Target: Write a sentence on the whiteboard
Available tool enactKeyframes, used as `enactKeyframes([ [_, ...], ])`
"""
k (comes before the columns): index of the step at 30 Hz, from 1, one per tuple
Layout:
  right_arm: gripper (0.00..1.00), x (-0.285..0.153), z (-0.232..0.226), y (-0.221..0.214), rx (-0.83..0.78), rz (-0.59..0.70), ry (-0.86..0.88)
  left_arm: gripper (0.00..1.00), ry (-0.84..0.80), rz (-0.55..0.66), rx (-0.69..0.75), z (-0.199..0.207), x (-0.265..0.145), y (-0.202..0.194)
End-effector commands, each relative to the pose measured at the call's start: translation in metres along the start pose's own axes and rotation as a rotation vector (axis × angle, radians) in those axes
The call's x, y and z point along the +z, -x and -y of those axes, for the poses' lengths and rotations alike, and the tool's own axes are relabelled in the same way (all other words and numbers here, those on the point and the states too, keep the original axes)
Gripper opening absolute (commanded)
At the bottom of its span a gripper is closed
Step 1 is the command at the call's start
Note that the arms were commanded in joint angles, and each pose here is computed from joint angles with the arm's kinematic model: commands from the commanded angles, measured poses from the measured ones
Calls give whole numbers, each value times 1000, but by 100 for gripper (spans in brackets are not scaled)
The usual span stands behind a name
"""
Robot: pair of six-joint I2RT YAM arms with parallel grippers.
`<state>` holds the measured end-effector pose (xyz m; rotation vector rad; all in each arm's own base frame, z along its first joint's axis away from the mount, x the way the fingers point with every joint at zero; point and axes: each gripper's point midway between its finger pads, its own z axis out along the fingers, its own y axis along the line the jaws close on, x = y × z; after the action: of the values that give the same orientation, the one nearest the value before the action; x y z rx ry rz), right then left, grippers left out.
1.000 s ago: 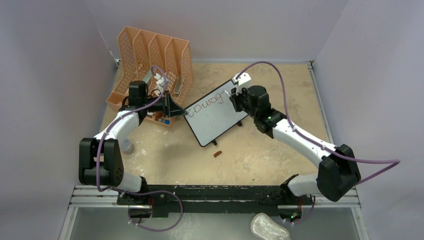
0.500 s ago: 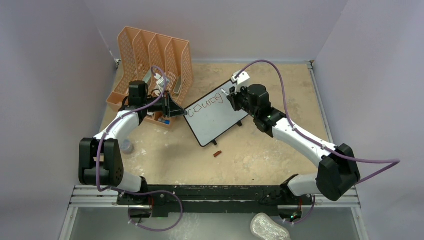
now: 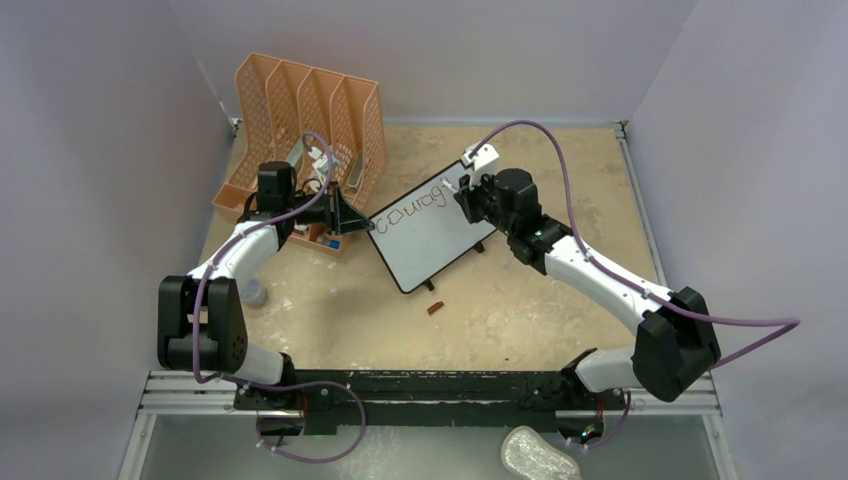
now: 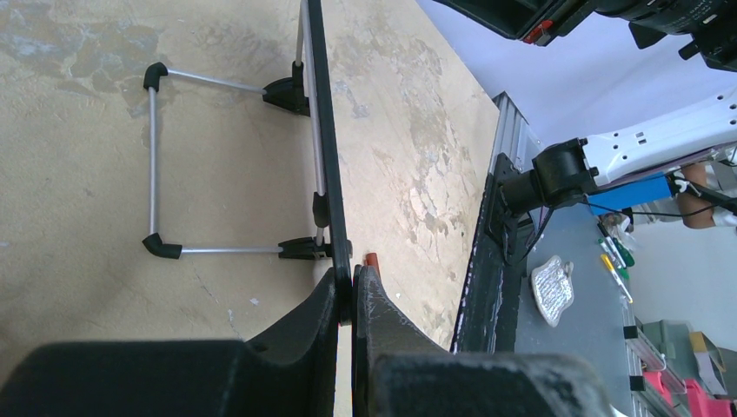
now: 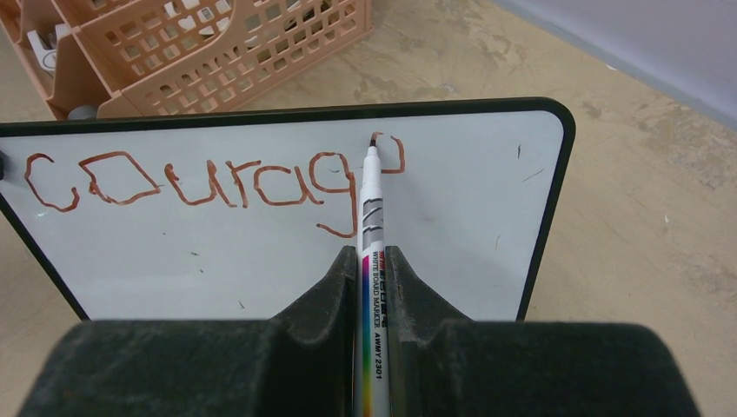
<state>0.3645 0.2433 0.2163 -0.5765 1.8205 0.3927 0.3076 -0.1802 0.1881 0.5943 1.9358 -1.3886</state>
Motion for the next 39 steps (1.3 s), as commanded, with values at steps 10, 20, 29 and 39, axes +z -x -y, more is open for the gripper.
enactKeyframes([
  [10,0,-10,-1,-12,-25,-42,18,0,12,-27,14,-5,6,-8],
  [20,0,-12,-1,-29,-9,-93,15,0,10,-27,16,-5,6,-8],
  [29,0,-7,18,-25,4,-71,-95,0,8,-28,16,-4,6,-8],
  [39,0,-7,17,-4,3,-3,-84,0,11,-27,16,-5,6,-8],
])
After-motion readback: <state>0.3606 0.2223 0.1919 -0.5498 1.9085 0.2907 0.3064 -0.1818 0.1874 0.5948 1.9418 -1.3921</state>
